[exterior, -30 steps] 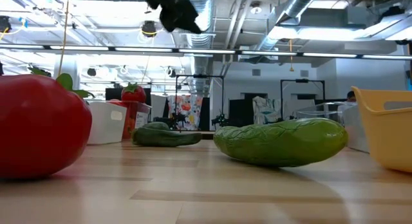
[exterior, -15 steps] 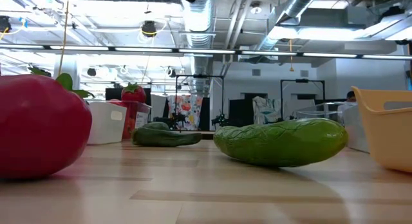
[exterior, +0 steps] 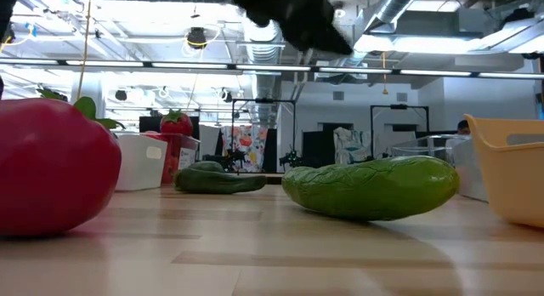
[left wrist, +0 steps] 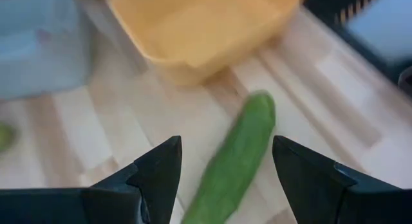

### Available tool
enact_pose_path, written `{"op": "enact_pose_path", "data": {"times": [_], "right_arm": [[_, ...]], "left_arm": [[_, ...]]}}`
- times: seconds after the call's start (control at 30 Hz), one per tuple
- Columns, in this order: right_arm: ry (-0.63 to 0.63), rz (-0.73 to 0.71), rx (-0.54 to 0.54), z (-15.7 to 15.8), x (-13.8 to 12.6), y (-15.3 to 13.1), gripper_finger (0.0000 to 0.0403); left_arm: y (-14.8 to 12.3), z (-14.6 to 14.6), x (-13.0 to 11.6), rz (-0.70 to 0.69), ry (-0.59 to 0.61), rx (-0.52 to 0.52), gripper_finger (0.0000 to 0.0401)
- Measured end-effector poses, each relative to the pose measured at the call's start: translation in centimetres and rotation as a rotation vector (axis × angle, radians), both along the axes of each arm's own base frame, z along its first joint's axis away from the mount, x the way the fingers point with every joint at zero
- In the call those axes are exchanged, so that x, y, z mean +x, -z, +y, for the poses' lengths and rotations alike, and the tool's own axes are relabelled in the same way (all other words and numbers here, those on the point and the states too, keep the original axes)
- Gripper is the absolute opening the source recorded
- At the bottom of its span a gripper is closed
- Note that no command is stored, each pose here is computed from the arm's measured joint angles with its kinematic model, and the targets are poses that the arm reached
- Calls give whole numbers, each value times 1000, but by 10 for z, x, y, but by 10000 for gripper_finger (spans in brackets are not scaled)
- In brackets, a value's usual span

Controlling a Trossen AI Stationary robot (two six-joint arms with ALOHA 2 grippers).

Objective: Sort produce into baskets
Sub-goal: Put the bottom green cucumber into the yellow bin

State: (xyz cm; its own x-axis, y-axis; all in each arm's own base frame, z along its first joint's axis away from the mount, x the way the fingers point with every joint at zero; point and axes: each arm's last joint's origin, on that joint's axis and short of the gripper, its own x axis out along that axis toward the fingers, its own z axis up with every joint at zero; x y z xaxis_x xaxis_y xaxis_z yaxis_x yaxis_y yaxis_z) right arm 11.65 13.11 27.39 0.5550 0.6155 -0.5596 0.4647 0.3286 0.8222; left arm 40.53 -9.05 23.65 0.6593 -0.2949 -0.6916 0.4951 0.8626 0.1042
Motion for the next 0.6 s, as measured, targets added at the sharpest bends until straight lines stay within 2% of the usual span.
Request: {"op": "enact_pose_path", "data": {"times": [0.17,0.37,0.5,0.6], "right_arm": [[72,-147,-149,-10,10,-1,244],[92,-216,-246,-20,19,-1,244],[102,-248,-302,-27,25,-2,244],[116,-263,-336,-33,29,-1,244]], "left_arm": [[25,-8,12,67,55,67,231],[36,-8,16,90,-58,144,231],[36,-5,17,92,-118,147,231],[36,-5,17,96,-119,151,231]]}}
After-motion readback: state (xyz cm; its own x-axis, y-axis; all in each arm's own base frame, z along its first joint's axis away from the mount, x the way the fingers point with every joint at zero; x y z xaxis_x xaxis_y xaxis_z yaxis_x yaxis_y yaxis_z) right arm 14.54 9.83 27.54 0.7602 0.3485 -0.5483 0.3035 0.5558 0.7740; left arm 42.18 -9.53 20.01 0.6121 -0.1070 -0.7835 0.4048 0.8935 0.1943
